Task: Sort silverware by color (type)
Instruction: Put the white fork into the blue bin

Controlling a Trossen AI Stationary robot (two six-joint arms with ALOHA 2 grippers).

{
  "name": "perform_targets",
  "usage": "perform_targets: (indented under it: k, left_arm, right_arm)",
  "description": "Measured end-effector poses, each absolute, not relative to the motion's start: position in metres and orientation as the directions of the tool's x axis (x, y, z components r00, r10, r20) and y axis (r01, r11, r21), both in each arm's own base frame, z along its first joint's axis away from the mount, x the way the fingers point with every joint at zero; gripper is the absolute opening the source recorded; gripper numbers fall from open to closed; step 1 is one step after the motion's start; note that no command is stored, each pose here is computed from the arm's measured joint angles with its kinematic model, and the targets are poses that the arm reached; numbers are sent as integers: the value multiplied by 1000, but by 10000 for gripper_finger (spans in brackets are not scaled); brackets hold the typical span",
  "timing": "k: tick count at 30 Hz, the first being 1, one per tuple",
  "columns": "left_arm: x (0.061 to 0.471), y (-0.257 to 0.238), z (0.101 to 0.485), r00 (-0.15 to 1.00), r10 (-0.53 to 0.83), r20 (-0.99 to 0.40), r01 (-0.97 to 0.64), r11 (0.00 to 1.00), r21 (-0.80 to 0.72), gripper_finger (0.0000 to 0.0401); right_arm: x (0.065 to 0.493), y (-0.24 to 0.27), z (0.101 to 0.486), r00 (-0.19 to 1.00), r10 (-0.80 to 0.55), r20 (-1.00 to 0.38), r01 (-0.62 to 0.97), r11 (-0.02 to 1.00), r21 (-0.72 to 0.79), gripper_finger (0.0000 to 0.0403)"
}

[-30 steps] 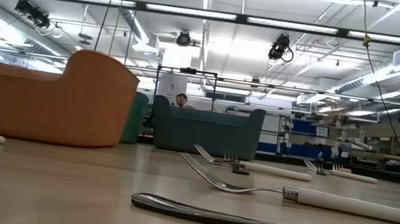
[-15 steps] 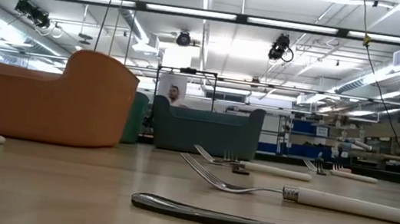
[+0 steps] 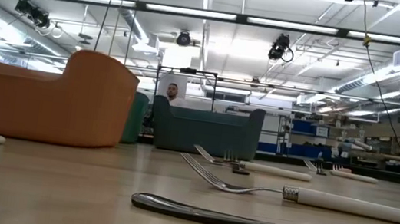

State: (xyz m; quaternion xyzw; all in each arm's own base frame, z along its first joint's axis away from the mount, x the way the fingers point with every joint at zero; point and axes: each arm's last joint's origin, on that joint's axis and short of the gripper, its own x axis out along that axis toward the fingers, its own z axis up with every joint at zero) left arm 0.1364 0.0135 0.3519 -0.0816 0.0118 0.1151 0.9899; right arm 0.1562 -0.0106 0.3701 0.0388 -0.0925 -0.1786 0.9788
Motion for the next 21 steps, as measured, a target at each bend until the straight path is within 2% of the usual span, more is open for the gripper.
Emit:
perform_targets:
  k: [12,21]
  left_arm:
    - [141,35,357,917,397,21,-392,911,-128,57]
    - [138,45,357,886,463,16,-457,881,-125,57]
  right_arm:
    - [175,-15,356,904,-422,70,418,906,63,73]
    - [190,-22,346,886,-464,13,464,886,5,71]
